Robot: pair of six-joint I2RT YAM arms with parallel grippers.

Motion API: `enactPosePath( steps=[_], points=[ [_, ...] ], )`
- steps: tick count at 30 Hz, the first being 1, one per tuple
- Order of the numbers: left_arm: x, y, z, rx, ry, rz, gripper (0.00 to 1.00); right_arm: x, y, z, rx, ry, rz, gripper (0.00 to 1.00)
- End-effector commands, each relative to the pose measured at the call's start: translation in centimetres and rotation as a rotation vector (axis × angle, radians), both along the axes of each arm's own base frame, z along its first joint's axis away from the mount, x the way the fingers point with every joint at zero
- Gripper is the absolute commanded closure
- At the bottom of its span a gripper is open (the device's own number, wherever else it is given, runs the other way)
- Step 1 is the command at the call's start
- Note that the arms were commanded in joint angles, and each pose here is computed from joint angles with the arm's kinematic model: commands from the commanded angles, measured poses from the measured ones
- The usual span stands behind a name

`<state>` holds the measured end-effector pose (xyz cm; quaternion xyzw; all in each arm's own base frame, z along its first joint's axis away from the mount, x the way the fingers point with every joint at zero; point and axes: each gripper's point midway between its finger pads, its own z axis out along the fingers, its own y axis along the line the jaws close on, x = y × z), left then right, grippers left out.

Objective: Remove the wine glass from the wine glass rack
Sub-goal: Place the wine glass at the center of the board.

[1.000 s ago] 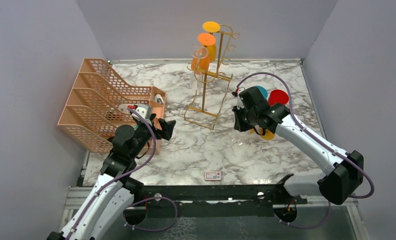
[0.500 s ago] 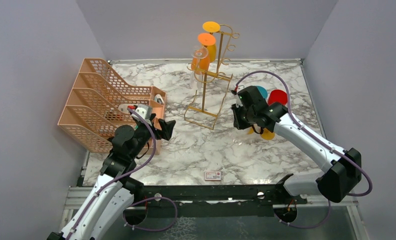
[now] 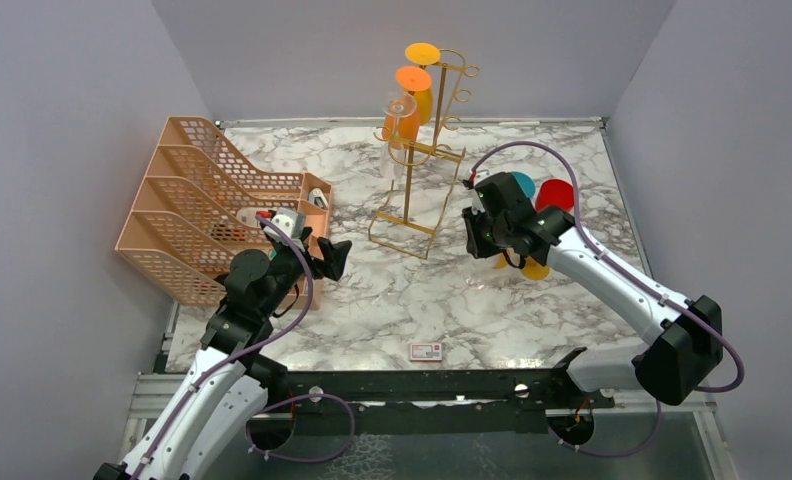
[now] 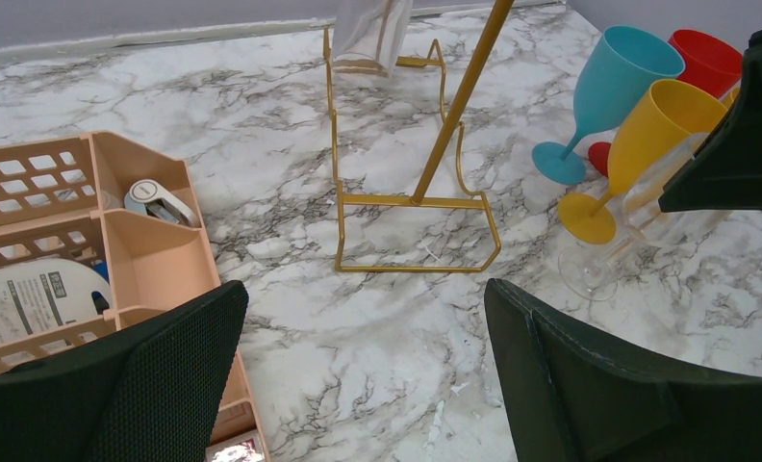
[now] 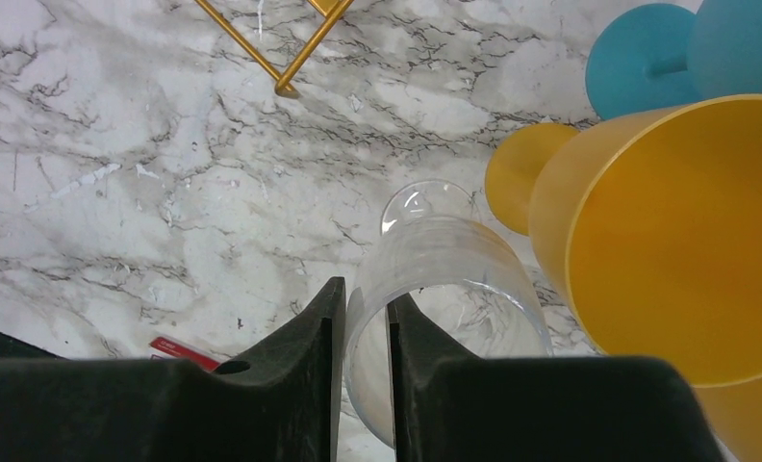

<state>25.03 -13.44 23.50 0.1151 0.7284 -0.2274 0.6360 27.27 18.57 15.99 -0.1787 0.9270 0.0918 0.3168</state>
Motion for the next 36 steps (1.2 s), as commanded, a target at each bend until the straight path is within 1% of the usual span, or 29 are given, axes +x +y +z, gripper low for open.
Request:
enactPosePath(
  steps=[1,17,20,23,26,31,34,36],
  points=[
    [-0.1,-0.1,-0.2,-0.004,-0.003,-0.009,0.01,0.1,-0.7,-0.5,-0.036,-0.013,-0.002,0.76],
    [-0.1,-0.2,-0.4,-0.001,0.004,-0.018,0.01,0.2,0.1,1.9,0.029,-0.074,0.027,0.74],
    [-0.2,-0.2,-0.3,-0.002,0.003,-0.019,0.01,0.2,0.2,2.4,0.039,-0.078,0.031,0.67],
    [-0.1,-0.2,-0.4,-0.001,0.004,-0.014,0.01,0.0,0.5,3.3,0.066,-0.092,0.044,0.52],
    [-0.1,-0.2,-0.5,0.000,0.004,-0.013,0.01,-0.4,1.0,4.7,0.107,-0.106,0.075,0.43],
    [-0.1,-0.2,-0.5,0.000,0.007,-0.015,0.01,-1.6,1.6,8.6,0.231,-0.200,0.115,0.37],
    [-0.1,-0.2,-0.7,0.002,0.010,-0.013,0.01,-3.2,2.3,10.5,0.363,-0.260,0.158,0.34],
    [0.0,-0.2,-0.8,0.001,0.013,-0.013,0.01,-5.0,3.3,11.1,0.474,-0.276,0.223,0.32]
  ],
)
